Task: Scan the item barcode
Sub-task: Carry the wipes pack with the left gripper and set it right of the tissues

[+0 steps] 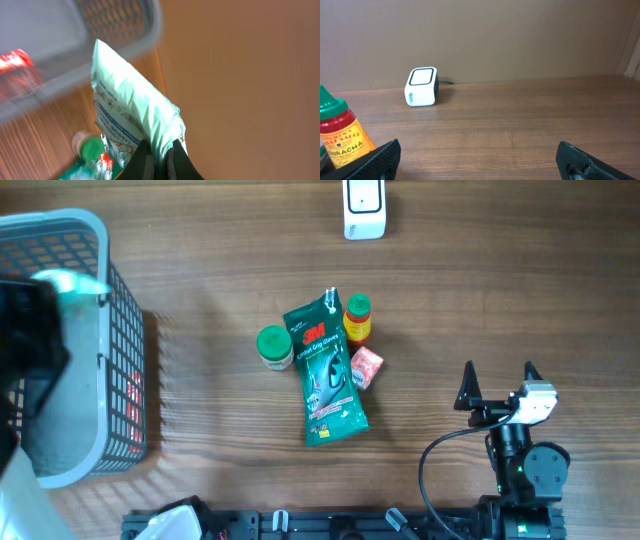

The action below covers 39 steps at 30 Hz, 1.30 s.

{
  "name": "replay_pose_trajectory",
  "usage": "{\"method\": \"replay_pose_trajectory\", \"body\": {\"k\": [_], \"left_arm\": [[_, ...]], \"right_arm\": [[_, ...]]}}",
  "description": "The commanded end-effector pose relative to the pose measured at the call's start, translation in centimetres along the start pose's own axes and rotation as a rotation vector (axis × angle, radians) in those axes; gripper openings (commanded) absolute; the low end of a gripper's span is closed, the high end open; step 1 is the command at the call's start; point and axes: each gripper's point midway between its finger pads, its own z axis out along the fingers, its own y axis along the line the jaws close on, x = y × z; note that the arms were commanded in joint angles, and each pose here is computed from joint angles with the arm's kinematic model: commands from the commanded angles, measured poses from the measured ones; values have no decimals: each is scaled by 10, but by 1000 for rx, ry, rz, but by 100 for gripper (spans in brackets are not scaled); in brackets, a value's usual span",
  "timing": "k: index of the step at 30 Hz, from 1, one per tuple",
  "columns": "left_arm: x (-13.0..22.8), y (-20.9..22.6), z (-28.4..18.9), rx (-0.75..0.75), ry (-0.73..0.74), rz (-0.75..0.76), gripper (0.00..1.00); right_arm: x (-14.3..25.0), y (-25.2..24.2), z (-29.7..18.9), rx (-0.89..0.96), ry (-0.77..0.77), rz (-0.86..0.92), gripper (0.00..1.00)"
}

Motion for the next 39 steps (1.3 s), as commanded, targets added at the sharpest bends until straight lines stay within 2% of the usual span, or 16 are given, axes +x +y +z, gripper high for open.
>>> {"method": "replay_pose_trajectory", "body": {"k": [1,3,4,8,9,10,13,18,28,33,37,39], "left_arm": [[73,-25,11,36,174,220,4],[123,-34,25,26,259,362,4],[164,-44,37,47,319,487,4],[263,-64,54,155,462,769,4],[300,-67,59,205,506,883,4],[323,-66,63,227,531,943,4],[391,-51,74,264,609,1132,4],[471,-4,104,234,703,1374,4],[515,73,184,11,764,1509,4],[529,98,195,-38,823,1521,4],[529,103,196,-54,827,1528,19],[529,103,196,-54,827,1528,23]], "right_arm": [[0,0,0,1,-2,-9,100],[0,0,0,1,-2,-9,100],[0,0,0,1,-2,-9,100],[0,0,0,1,-2,-9,100],[0,0,0,2,-2,-9,100],[0,0,0,2,-2,-9,100],[0,0,0,2,-2,-9,100],[0,0,0,1,-2,-9,100],[0,0,0,1,-2,-9,100],[0,0,0,1,-2,-9,100],[0,0,0,1,-2,-9,100],[0,0,0,1,-2,-9,100]]}}
